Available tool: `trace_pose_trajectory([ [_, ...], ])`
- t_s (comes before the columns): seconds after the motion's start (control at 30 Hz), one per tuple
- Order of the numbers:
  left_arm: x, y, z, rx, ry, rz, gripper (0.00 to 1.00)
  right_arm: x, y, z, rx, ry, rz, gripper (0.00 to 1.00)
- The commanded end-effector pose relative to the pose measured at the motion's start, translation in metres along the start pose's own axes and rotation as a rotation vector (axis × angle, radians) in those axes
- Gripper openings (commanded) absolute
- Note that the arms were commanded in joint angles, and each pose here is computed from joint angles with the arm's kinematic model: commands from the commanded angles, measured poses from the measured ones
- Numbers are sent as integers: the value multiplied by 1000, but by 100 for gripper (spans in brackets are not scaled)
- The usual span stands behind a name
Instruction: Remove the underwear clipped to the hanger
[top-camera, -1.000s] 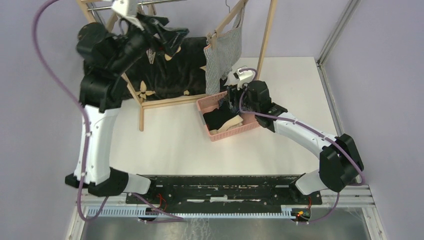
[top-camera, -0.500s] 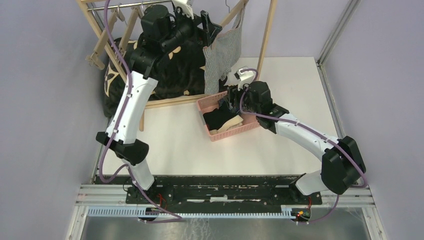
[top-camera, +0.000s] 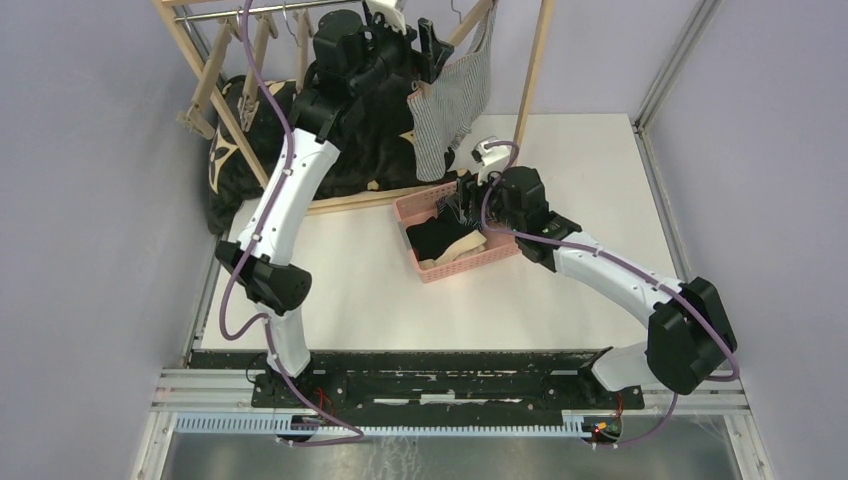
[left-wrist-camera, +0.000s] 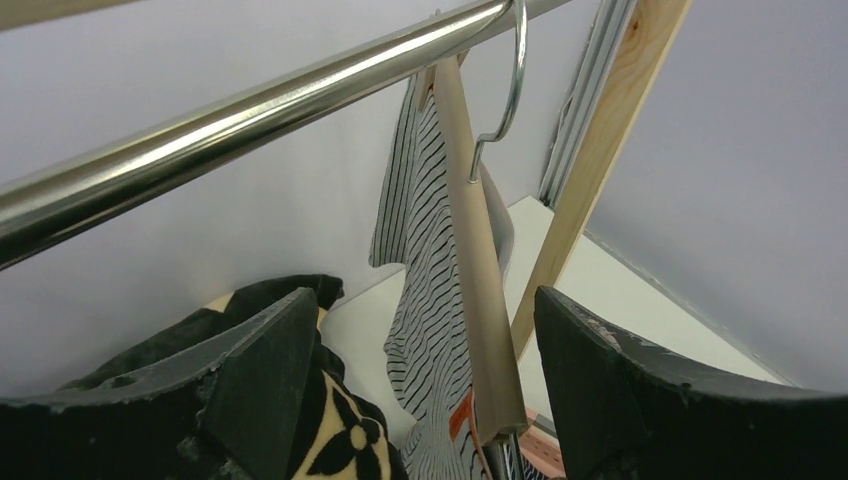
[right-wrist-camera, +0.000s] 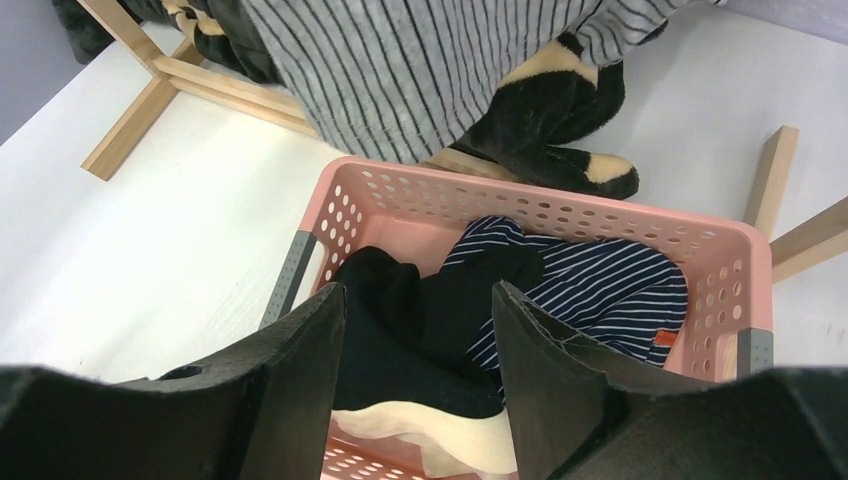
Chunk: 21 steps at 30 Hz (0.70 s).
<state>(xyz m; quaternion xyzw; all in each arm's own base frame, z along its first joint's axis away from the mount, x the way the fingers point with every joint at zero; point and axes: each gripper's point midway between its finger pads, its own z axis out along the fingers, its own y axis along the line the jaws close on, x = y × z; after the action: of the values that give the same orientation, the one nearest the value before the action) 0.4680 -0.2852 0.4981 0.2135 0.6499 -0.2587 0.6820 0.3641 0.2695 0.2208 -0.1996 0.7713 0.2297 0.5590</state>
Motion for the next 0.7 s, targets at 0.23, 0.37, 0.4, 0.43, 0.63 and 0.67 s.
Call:
trace_pose_trajectory([
  [0.23, -26, 1, 9, -2, -107, 54, 47, -28, 6, -15, -23, -95, -10, 64],
  [0.37, -18, 0, 12, 4, -88, 51, 42, -30, 6, -18, -27, -109, -13, 64],
  [0.4, -16, 0, 13, 6, -81, 49, 45, -31, 6, -19, -26, -113, -13, 64],
  [0.43, -13, -1, 14, 11, -74, 48, 45, -31, 6, -20, -28, -115, -15, 64],
  [0.63, 10, -7, 23, 48, -23, 32, 43, -35, 5, -27, -20, -132, -22, 64],
  [0.67, 13, -9, 24, 55, -16, 29, 44, -37, 5, -29, -18, -140, -26, 64],
])
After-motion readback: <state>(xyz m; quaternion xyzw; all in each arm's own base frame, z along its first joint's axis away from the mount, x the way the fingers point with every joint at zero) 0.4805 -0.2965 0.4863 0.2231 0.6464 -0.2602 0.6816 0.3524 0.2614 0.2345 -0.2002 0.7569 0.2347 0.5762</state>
